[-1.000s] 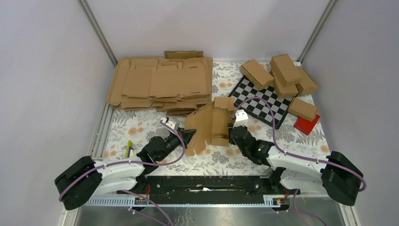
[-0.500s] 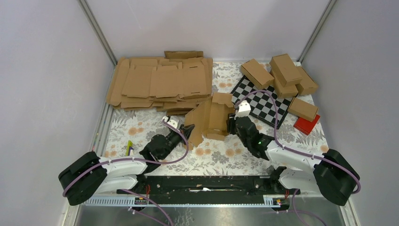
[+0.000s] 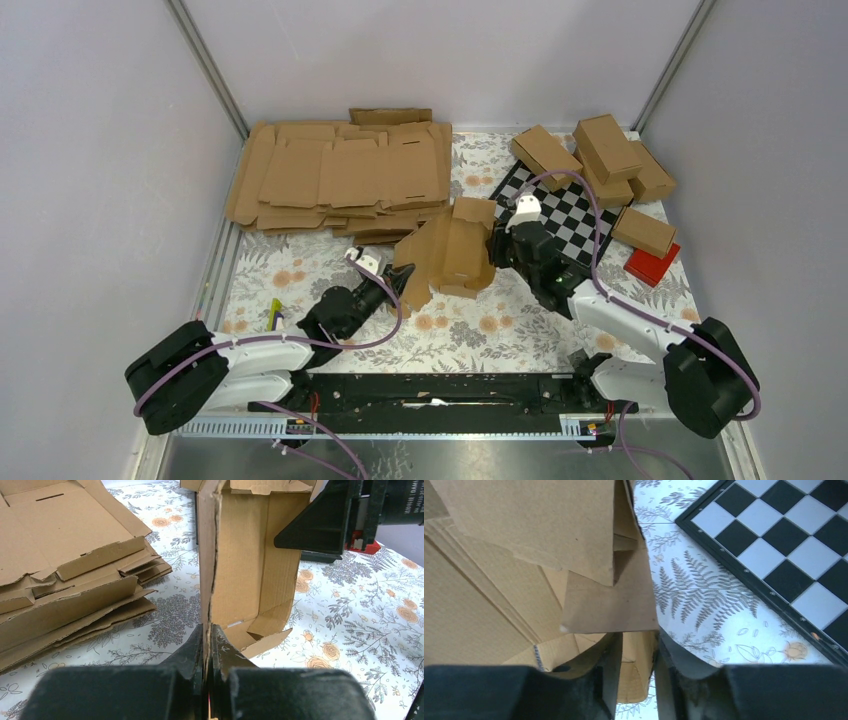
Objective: Fold the paper box
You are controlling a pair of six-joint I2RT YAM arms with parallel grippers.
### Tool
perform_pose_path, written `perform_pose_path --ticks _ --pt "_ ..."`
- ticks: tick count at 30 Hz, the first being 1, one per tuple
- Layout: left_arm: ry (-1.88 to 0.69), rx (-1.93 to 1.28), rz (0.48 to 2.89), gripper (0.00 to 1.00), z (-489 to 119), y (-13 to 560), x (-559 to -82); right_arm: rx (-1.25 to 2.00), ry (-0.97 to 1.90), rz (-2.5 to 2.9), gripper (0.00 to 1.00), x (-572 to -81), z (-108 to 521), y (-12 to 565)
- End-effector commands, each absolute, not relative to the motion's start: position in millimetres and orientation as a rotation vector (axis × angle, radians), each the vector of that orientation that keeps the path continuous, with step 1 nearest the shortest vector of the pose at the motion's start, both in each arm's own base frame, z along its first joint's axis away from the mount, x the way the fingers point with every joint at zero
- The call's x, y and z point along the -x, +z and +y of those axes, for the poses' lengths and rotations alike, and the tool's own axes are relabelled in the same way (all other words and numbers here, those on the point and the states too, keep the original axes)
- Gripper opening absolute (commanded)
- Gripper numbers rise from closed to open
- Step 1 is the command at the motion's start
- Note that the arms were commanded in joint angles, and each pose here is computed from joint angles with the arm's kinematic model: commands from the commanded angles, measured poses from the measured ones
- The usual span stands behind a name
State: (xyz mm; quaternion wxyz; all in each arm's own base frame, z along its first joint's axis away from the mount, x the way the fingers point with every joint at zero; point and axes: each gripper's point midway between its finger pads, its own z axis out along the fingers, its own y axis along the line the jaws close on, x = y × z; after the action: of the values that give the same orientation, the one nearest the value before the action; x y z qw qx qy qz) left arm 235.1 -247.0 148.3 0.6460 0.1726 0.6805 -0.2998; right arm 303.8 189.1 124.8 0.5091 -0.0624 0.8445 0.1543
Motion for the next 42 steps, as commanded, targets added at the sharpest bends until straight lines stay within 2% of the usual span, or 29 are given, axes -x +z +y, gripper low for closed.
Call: perform_pose_path --ticks 1,2,3,5,6,8,9,11,14,21,23,25,28,29,30,32,33,34,37,39,42 --pt "-0.72 -0.364 1.458 0.0 -251 174 -236 0.188 0.426 2.029 0.16 -313 205 139" --pt "-0.721 -0.365 1.458 0.0 -251 174 -236 0.2 0.419 2.021 0.03 -315 205 140" --pt "-0.72 -0.362 1.458 0.0 -251 174 -236 0.213 0.406 2.011 0.0 -316 204 142" --pt "-0.729 -0.353 1.459 0.03 -250 176 -235 0.258 0.383 1.98 0.0 -319 203 148" --pt "-0.734 -0.352 1.462 0.14 -251 178 -235 0.289 0.375 1.959 0.0 -318 203 150" --pt "-0.731 -0.377 1.491 0.5 -252 181 -233 0.312 0.355 1.919 0.0 -318 199 154" --pt "-0.724 -0.373 1.511 0.62 -251 182 -233 0.313 0.349 1.903 0.0 -317 197 155" --pt "-0.707 -0.34 1.541 0.75 -245 184 -235 0.321 0.354 1.87 0.0 -315 195 157" --pt "-0.697 -0.3 1.546 0.84 -237 184 -235 0.35 0.373 1.843 0.0 -312 198 159" --pt "-0.648 -0.316 1.603 0.74 -244 180 -257 0.395 0.4 1.828 0.0 -308 203 157" --pt "-0.633 -0.315 1.618 0.67 -245 177 -265 0.398 0.404 1.826 0.0 -307 203 156" --pt "-0.64 -0.358 1.609 0.52 -249 177 -264 0.398 0.403 1.834 0.0 -306 203 153" --pt "-0.652 -0.429 1.593 0.05 -256 179 -260 0.395 0.413 1.854 0.0 -302 203 148" --pt "-0.653 -0.444 1.6 0.0 -257 177 -259 0.395 0.416 1.865 0.0 -300 203 145" --pt "-0.653 -0.454 1.606 0.0 -259 176 -259 0.399 0.42 1.876 0.0 -298 203 142" --pt "-0.653 -0.467 1.611 0.0 -261 173 -259 0.418 0.439 1.905 0.06 -293 206 136" --pt "-0.657 -0.473 1.609 0.0 -261 172 -258 0.42 0.449 1.922 0.15 -292 207 134" --pt "-0.662 -0.476 1.602 0.0 -262 173 -258 0.422 0.455 1.943 0.29 -290 208 131" --pt "-0.672 -0.48 1.583 0.0 -261 175 -255 0.419 0.444 1.982 0.51 -285 205 120" --pt "-0.679 -0.483 1.575 0.0 -261 175 -253 0.403 0.445 1.994 0.53 -282 202 112" --pt "-0.696 -0.485 1.58 0.0 -263 175 -251 0.349 0.472 2.027 0.45 -277 203 102"
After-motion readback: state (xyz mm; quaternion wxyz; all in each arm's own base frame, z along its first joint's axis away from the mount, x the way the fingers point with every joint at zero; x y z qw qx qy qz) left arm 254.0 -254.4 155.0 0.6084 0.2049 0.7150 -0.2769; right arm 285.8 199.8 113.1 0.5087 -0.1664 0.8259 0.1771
